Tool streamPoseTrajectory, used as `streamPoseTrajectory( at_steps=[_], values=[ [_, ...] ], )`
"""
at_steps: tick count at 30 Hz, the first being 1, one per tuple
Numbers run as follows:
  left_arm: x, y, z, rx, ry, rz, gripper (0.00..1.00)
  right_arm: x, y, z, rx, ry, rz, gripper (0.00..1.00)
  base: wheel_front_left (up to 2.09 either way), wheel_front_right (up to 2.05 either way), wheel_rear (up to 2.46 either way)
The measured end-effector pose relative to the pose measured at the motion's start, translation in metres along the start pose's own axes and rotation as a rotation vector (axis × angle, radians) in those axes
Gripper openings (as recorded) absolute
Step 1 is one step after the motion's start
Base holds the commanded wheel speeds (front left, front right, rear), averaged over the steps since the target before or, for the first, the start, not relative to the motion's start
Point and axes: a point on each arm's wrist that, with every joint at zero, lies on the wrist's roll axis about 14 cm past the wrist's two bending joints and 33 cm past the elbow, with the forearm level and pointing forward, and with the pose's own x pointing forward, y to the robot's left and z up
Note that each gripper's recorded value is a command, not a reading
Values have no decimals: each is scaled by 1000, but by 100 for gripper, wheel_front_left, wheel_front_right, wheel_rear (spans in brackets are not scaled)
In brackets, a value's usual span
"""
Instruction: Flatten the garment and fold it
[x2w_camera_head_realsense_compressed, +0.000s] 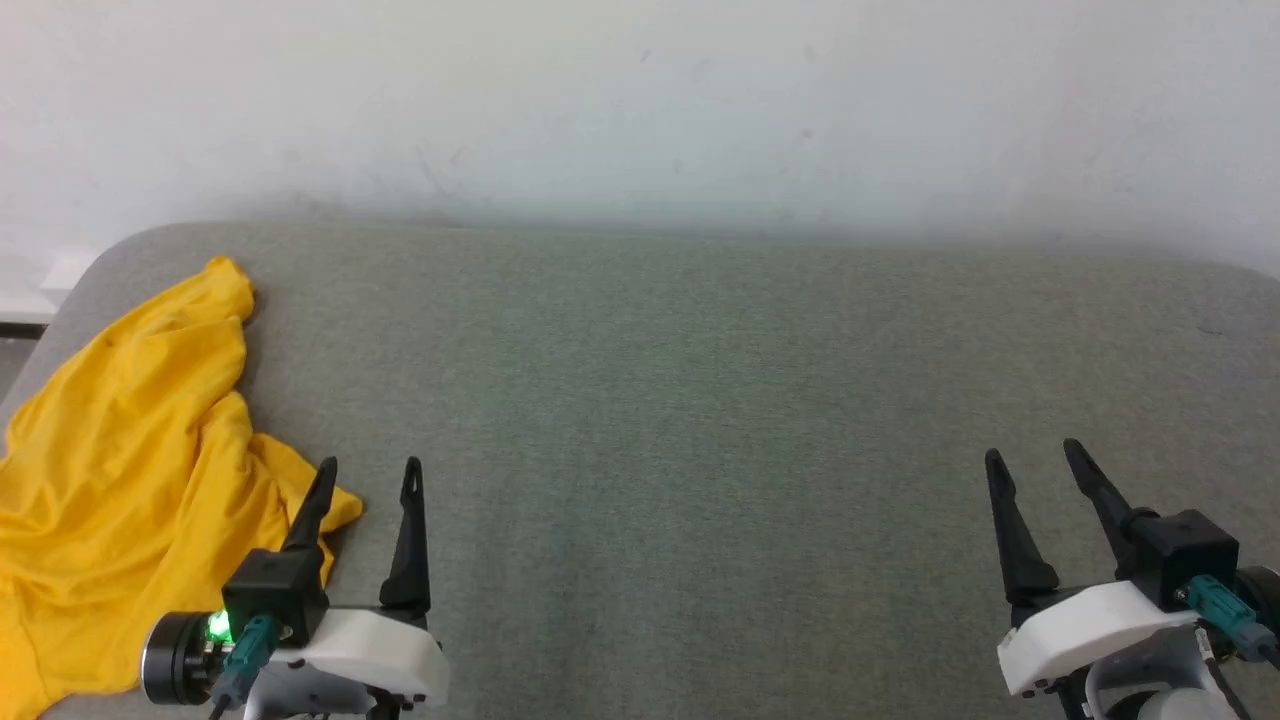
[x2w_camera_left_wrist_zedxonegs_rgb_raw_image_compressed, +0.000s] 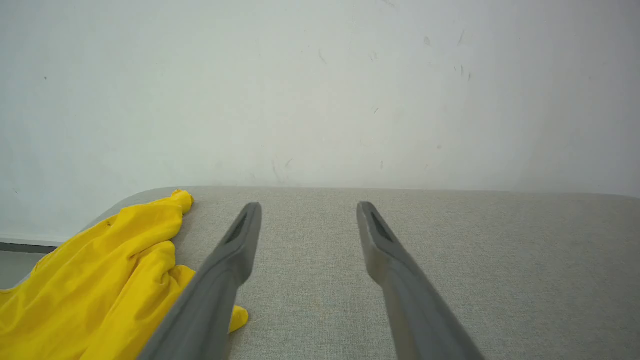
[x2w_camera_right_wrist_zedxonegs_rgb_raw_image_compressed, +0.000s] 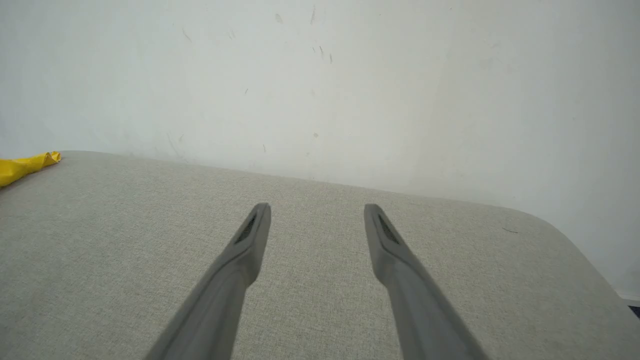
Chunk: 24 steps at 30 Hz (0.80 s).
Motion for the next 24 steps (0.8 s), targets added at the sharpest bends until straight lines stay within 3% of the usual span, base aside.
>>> streamPoseTrajectory(
  at_steps=[24],
  values=[
    [-46, 61, 6, -6, -37, 204, 100, 30, 64, -10, 15, -3, 194, 100, 0, 0, 0]
  ],
)
